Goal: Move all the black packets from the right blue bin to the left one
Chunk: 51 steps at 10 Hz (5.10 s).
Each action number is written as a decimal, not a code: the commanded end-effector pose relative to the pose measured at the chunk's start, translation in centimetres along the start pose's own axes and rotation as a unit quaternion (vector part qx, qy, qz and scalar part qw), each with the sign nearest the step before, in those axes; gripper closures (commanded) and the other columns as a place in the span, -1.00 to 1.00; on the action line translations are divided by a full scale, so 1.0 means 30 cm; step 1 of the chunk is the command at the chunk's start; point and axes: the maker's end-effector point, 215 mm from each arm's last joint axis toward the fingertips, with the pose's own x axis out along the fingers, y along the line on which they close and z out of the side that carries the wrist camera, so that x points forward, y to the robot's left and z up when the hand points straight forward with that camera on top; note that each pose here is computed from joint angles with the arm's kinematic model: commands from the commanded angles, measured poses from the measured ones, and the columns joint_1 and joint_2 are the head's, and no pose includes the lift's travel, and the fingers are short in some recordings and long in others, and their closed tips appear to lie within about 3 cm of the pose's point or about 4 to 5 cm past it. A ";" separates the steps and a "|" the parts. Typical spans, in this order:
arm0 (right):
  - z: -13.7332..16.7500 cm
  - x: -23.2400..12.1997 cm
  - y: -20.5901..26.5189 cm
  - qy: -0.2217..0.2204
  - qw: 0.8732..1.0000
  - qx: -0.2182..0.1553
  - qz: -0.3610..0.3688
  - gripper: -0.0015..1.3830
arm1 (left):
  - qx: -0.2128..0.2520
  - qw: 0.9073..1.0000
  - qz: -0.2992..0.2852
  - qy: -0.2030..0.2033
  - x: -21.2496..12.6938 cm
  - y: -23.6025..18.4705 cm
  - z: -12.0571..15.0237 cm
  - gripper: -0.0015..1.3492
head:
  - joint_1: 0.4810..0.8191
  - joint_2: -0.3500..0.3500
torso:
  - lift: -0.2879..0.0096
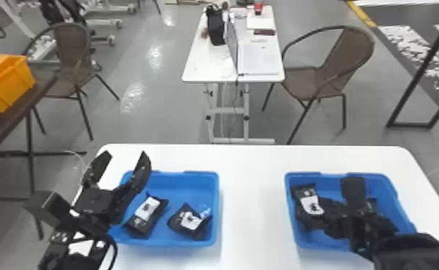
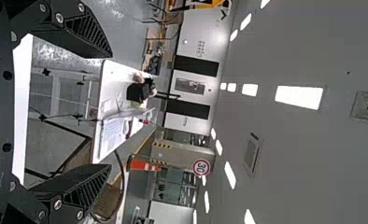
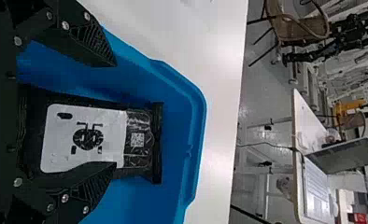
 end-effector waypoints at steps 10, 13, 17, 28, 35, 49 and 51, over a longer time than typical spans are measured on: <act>-0.124 -0.050 -0.026 0.057 0.995 -0.005 -0.085 0.54 | -0.030 0.999 0.012 0.009 -0.013 0.026 -0.038 -0.69 | 0.27 0.22 | 0.94; -0.061 -0.078 -0.031 0.027 0.995 -0.012 -0.096 0.56 | -0.036 0.999 0.014 0.007 -0.016 0.030 -0.039 -0.69 | 0.27 0.22 | 0.94; 0.180 -0.207 -0.029 -0.063 0.981 -0.102 -0.153 0.57 | -0.042 0.999 0.014 0.002 -0.015 0.025 -0.038 -0.69 | 0.27 0.19 | 0.94; 0.816 -0.145 0.780 -0.227 0.936 -0.222 0.150 0.57 | -0.152 0.986 -0.066 0.028 0.181 -0.261 -0.023 -0.76 | 0.27 0.58 | 0.94; 0.807 -0.086 0.943 -0.211 0.920 -0.243 0.223 0.57 | -0.174 0.973 -0.134 0.066 0.282 -0.452 -0.021 -0.79 | 0.27 0.62 | 0.94; 0.815 -0.077 0.991 -0.220 0.917 -0.231 0.238 0.55 | -0.159 0.983 -0.081 0.033 0.234 -0.345 -0.003 0.80 | 0.27 0.74 | 0.94; 0.840 -0.121 0.933 -0.251 0.918 -0.211 0.222 -0.60 | -0.156 0.985 -0.065 0.020 0.215 -0.296 0.010 0.80 | 0.27 0.76 | 0.94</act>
